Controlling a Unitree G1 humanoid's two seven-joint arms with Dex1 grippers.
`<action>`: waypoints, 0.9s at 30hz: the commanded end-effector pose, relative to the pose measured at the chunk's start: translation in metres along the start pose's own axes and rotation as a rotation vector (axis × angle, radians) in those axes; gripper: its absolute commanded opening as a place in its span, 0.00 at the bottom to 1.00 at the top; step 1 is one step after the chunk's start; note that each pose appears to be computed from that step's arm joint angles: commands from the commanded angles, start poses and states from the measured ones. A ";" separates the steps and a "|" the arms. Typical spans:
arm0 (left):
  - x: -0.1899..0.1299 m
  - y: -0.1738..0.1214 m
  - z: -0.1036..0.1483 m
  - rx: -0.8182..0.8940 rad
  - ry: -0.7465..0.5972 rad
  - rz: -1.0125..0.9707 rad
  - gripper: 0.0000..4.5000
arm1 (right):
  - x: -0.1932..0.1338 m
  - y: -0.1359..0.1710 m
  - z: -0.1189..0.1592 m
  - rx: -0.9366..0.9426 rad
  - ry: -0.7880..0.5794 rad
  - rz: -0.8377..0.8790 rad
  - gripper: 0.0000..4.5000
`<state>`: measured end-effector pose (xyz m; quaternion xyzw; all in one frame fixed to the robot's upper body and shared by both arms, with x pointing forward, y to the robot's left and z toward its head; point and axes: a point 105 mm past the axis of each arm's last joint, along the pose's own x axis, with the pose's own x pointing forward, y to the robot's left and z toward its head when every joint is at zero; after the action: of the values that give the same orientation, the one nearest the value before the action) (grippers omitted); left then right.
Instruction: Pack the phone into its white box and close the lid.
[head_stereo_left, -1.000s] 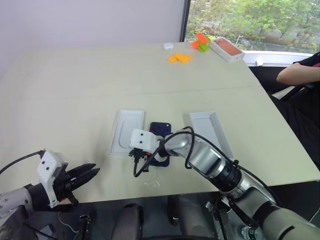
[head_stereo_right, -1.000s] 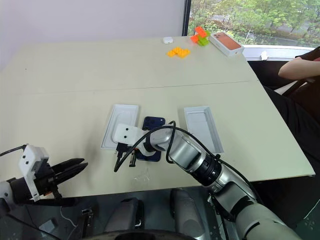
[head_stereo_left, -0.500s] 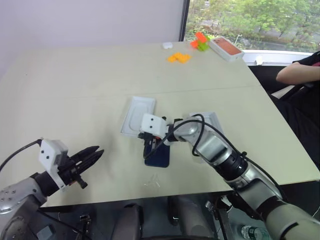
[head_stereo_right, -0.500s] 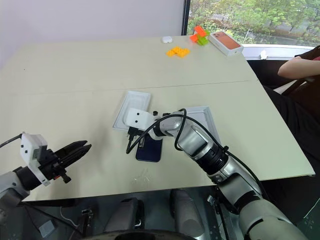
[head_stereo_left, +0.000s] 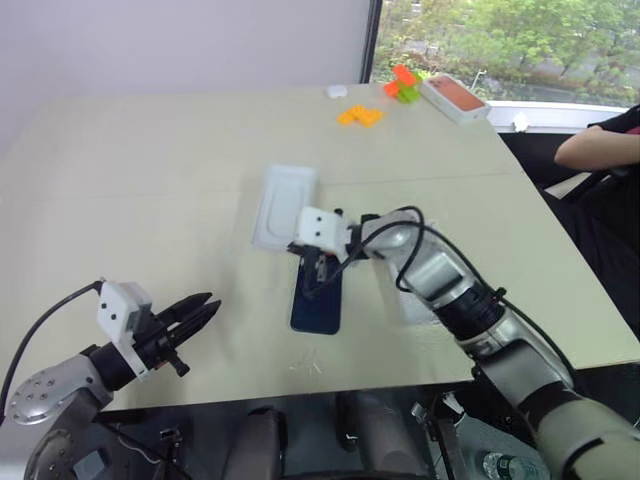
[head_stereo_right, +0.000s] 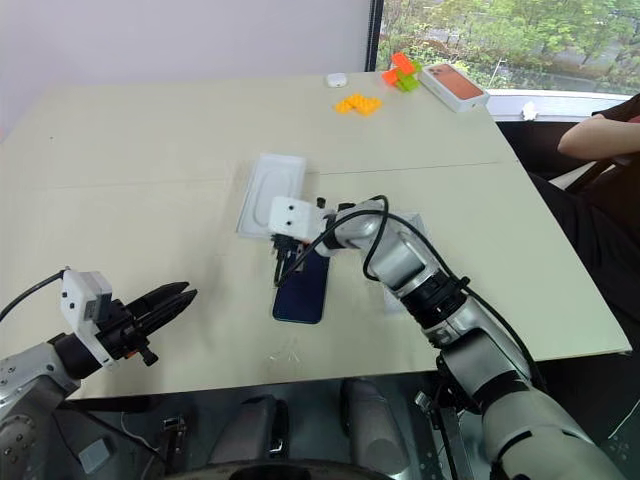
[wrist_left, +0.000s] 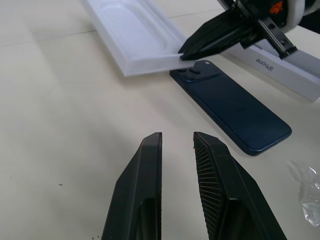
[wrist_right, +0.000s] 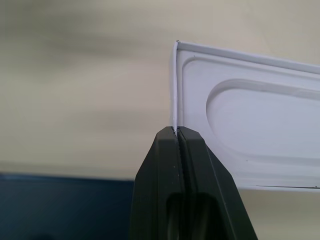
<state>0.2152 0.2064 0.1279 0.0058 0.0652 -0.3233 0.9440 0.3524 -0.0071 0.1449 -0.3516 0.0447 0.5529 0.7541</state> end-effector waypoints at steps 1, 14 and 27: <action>0.003 -0.003 0.004 0.014 -0.025 -0.009 0.24 | -0.009 -0.011 0.007 -0.046 -0.040 -0.011 0.01; 0.013 -0.005 0.003 -0.005 -0.046 -0.031 0.24 | 0.023 -0.004 0.019 -0.054 -0.131 0.075 0.01; 0.014 -0.005 0.003 -0.005 -0.054 -0.022 0.24 | 0.045 -0.009 0.012 -0.010 -0.116 0.085 0.22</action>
<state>0.2247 0.1952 0.1225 -0.0141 0.0569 -0.3320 0.9415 0.3703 0.0316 0.1182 -0.3242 0.0394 0.6050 0.7262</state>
